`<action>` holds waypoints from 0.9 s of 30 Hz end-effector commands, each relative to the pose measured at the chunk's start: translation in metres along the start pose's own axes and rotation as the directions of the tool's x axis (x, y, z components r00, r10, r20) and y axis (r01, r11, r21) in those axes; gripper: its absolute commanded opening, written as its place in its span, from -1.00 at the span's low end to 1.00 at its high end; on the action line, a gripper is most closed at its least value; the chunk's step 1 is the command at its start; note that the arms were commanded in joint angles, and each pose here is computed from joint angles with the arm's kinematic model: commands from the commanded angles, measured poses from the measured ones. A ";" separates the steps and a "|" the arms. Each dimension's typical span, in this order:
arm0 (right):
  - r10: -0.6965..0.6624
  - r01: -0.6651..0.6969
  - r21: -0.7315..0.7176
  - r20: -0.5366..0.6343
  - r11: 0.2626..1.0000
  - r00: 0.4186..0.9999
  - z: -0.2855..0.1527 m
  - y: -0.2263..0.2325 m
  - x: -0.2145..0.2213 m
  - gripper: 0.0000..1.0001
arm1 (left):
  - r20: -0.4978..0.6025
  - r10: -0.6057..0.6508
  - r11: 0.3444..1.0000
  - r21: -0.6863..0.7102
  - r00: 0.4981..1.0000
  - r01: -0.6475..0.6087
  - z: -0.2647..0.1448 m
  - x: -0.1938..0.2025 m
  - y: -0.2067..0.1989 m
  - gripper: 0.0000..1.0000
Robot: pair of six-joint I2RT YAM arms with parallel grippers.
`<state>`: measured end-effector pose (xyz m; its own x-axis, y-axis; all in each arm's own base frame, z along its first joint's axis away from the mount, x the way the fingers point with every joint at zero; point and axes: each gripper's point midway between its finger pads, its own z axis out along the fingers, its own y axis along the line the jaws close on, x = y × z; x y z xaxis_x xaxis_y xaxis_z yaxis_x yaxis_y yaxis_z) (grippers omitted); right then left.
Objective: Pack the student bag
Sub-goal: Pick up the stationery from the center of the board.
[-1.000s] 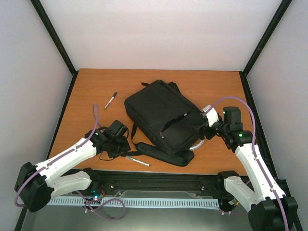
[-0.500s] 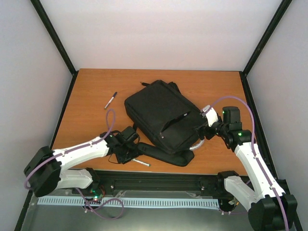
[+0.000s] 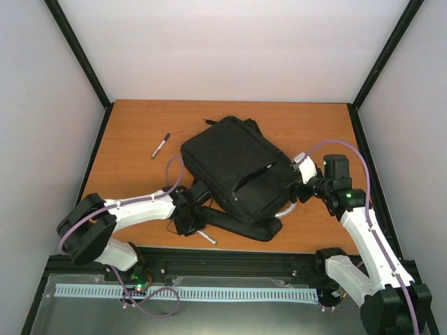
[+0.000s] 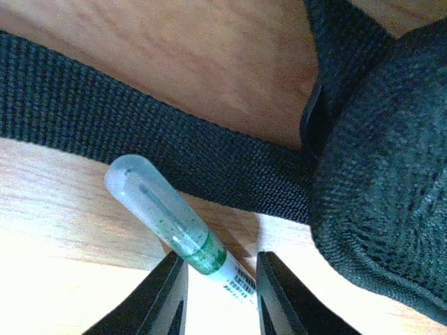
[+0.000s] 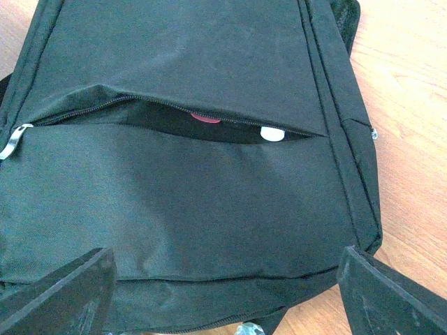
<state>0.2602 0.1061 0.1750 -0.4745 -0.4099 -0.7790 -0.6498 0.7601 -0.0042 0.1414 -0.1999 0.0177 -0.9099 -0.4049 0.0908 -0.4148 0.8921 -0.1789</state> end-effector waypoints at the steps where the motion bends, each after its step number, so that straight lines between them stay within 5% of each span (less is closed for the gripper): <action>1: -0.022 0.022 0.002 0.034 1.000 0.999 -0.004 0.000 -0.007 0.76 | 0.062 0.081 0.995 -0.066 0.995 -0.077 -0.008 -0.011 0.002 -0.46; 6: -0.027 0.027 -0.004 0.041 1.000 0.999 -0.006 0.002 -0.008 0.76 | 0.184 0.163 0.980 -0.140 0.969 -0.138 -0.026 -0.040 0.008 -0.48; 27: -0.035 0.036 -0.015 0.054 0.999 0.998 -0.009 0.006 -0.009 0.76 | -0.006 0.104 0.992 -0.075 0.995 -0.104 0.004 -0.006 0.001 -0.49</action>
<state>0.2567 0.1091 0.1831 -0.4426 -0.4086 -0.7982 -0.6650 0.7467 -0.0136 0.1506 -0.1917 0.0197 -0.9567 -0.2885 0.0385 -0.2910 0.9505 -0.1090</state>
